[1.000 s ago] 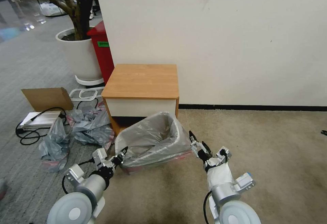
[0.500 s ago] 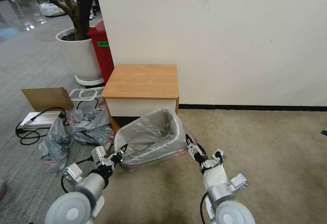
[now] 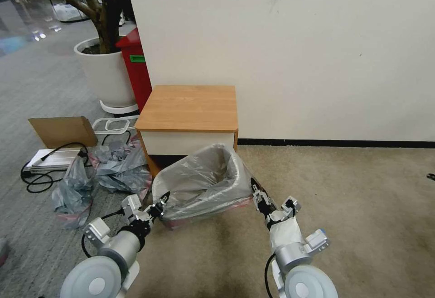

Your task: Pick up the garbage bag from the table and place it over the trash can.

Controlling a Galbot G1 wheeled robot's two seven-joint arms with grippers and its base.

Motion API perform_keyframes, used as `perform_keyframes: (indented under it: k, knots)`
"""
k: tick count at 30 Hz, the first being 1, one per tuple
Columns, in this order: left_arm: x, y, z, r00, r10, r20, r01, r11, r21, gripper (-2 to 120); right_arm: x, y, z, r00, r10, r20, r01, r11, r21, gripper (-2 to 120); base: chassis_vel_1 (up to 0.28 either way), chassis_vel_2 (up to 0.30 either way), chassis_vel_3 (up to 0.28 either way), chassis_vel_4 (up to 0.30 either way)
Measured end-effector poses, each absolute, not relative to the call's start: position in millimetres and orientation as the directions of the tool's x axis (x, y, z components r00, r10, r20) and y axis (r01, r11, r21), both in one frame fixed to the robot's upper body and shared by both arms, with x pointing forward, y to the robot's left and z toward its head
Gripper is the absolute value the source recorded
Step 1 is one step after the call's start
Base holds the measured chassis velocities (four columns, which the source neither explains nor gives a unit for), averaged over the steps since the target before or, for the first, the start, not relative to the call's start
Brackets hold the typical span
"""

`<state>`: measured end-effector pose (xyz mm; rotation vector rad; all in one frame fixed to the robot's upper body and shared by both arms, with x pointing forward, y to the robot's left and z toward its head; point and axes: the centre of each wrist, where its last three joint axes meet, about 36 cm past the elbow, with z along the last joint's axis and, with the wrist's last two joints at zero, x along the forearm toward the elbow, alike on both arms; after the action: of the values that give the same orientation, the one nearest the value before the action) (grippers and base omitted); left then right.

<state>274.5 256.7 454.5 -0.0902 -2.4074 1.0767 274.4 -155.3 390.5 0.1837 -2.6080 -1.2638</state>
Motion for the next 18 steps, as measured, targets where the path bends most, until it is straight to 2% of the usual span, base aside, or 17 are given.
perform_keyframes:
  k: [3,5,18]
  knots:
    - [274.3,256.0,454.9,-0.874,0.256,0.412,-0.137,0.685,-0.715,4,274.8,-155.2,389.5,-0.965,-0.21,0.158,-0.008,0.623,0.782,3,0.0,0.0,0.0,0.0]
    - [274.2,255.7,455.3,-0.875,0.257,0.411,-0.136,0.685,-0.716,4,274.9,-155.0,389.2,-0.965,-0.208,0.158,-0.008,0.625,0.78,0,0.0,0.0,0.0,0.0]
    - [269.5,250.7,464.3,-0.875,0.278,0.397,-0.113,0.679,-0.725,4,282.3,-151.8,373.2,-0.963,-0.172,0.206,0.04,0.666,0.745,0,0.0,0.0,0.0,0.0]
